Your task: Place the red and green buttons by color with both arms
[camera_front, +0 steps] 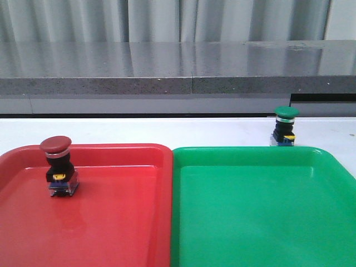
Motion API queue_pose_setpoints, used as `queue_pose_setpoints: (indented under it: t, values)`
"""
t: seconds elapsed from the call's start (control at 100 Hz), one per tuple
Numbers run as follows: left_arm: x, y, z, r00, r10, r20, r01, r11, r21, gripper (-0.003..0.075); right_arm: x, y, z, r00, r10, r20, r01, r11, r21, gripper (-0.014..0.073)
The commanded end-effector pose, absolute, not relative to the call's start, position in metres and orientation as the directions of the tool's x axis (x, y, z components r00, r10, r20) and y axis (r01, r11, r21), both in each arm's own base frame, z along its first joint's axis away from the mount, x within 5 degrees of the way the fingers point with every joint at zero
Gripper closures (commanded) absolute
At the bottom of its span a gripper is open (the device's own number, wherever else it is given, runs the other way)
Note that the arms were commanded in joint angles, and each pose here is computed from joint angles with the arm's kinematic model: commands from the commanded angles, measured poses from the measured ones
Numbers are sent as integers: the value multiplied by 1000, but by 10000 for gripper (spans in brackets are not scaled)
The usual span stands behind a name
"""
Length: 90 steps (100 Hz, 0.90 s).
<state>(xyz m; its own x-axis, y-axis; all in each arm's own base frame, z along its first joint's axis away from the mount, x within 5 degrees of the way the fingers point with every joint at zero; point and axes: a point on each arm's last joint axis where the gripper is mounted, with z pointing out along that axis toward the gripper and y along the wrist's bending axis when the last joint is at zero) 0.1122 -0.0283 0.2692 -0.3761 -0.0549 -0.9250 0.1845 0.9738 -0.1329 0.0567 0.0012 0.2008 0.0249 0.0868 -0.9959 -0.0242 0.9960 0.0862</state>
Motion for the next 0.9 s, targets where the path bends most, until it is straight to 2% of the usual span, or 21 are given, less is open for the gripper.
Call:
queue_pose_setpoints:
  t: [0.0, 0.24, 0.48, 0.62, 0.89]
  values:
    - [115, -29, 285, -285, -88, -955, 201, 968, -149, 739, 54, 1, 214, 141, 81, -987, -30, 997, 77, 706]
    - [115, -30, 285, -284, -86, -955, 202, 968, -147, 739, 54, 1, 214, 141, 81, -987, -30, 997, 77, 706]
    - [104, -20, 284, -166, -104, -981, 161, 978, -131, 739, 54, 1, 214, 141, 81, -987, -30, 997, 77, 706]
    - [90, -12, 269, -100, -121, -988, 123, 983, -133, 739, 54, 1, 214, 141, 81, -987, -30, 997, 77, 706]
    - [65, -7, 222, -11, -148, -989, 101, 984, -148, 739, 54, 1, 214, 141, 81, -987, -30, 997, 77, 706]
